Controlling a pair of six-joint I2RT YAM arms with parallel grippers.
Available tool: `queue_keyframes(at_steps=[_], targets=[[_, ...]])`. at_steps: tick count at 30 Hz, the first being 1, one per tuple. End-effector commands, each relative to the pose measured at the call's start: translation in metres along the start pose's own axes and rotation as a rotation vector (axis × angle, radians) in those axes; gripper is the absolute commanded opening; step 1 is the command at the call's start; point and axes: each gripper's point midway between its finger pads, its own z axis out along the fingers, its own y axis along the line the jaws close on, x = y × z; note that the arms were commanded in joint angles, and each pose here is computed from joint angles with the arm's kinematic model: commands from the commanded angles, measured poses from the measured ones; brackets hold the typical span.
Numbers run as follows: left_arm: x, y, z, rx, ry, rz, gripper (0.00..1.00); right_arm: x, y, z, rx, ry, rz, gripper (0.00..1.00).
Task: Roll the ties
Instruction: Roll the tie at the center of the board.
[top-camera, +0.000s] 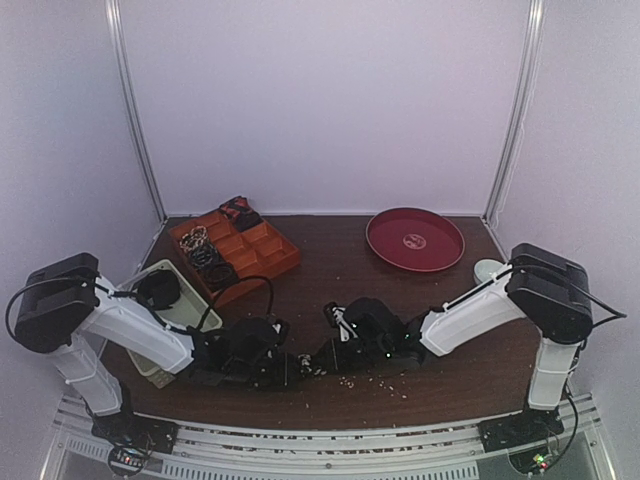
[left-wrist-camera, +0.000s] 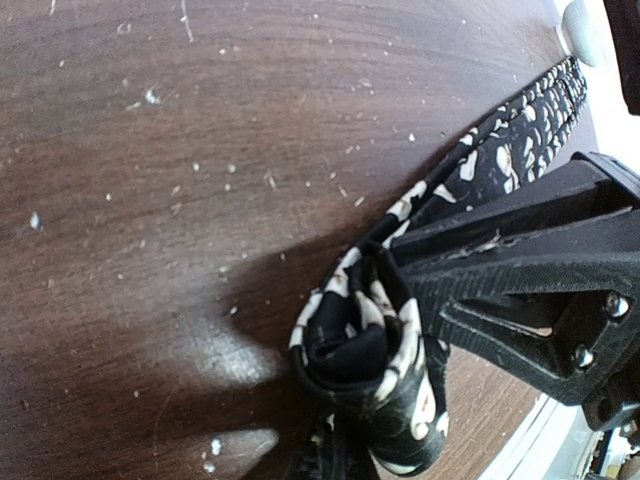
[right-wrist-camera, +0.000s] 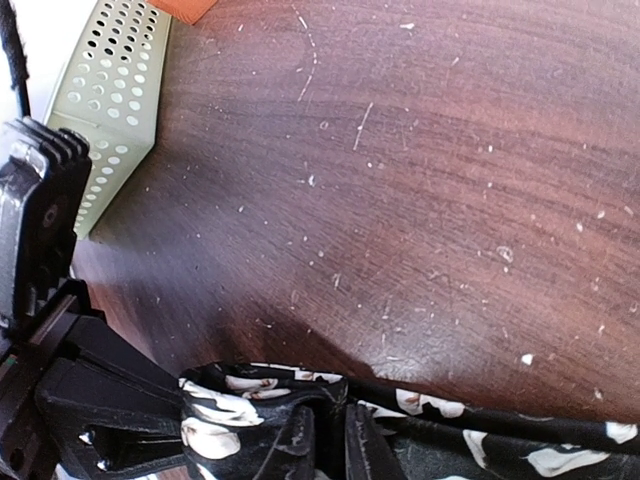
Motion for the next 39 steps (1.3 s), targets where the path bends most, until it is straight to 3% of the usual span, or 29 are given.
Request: queue_keyframes(at_steps=[1, 18, 39], targets=[[-0.017, -0.018, 0.000, 0.032, -0.060, 0.058, 0.00, 0.007, -0.011, -0.006, 0.060, 0.017, -0.056, 0.16], [-0.023, -0.033, 0.009, 0.023, -0.041, 0.105, 0.00, -0.002, -0.018, -0.013, 0.055, -0.044, -0.053, 0.07], [-0.029, -0.045, 0.016, 0.011, -0.022, 0.138, 0.06, -0.013, -0.036, -0.030, 0.119, -0.113, -0.048, 0.08]])
